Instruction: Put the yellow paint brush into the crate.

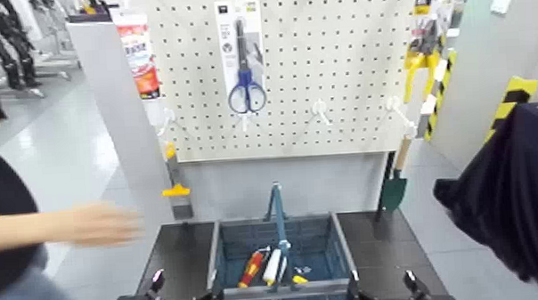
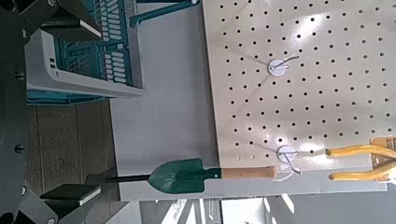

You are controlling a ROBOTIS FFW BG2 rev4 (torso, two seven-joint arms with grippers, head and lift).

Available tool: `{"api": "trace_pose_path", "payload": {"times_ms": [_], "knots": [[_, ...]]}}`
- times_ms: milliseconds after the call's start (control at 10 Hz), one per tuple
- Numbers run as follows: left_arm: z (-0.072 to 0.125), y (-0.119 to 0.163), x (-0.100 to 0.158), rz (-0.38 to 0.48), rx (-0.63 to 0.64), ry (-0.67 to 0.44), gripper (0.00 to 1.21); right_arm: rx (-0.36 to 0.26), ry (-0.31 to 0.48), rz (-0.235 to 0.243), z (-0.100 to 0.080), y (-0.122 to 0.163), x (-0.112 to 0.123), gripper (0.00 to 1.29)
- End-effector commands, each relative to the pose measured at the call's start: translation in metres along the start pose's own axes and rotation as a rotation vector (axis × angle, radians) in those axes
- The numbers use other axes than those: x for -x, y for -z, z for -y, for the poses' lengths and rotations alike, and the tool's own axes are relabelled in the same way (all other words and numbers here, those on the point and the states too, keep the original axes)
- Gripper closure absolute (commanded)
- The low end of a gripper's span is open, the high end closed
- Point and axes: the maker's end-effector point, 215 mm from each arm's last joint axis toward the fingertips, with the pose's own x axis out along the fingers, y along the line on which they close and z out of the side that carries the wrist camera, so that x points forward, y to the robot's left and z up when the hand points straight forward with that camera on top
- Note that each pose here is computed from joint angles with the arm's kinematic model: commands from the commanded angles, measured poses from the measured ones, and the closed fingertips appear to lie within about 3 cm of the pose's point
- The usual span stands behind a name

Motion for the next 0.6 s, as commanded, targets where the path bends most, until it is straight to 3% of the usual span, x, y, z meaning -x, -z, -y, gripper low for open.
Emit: {"api": "trace_pose_path", "payload": {"times_ms": [100, 600], "knots": [[-0.004, -0.001, 0.001, 0.002, -0.022, -0.016, 0.08, 0.01, 0.0, 0.002, 0.0, -0.001, 0.0, 0.15], [-0.016, -0.005, 0.005, 0.005, -0.043, -0.033, 0.09, 0.036, 0.02, 0.005, 0.004, -0.003, 0.001, 0.15]]}}
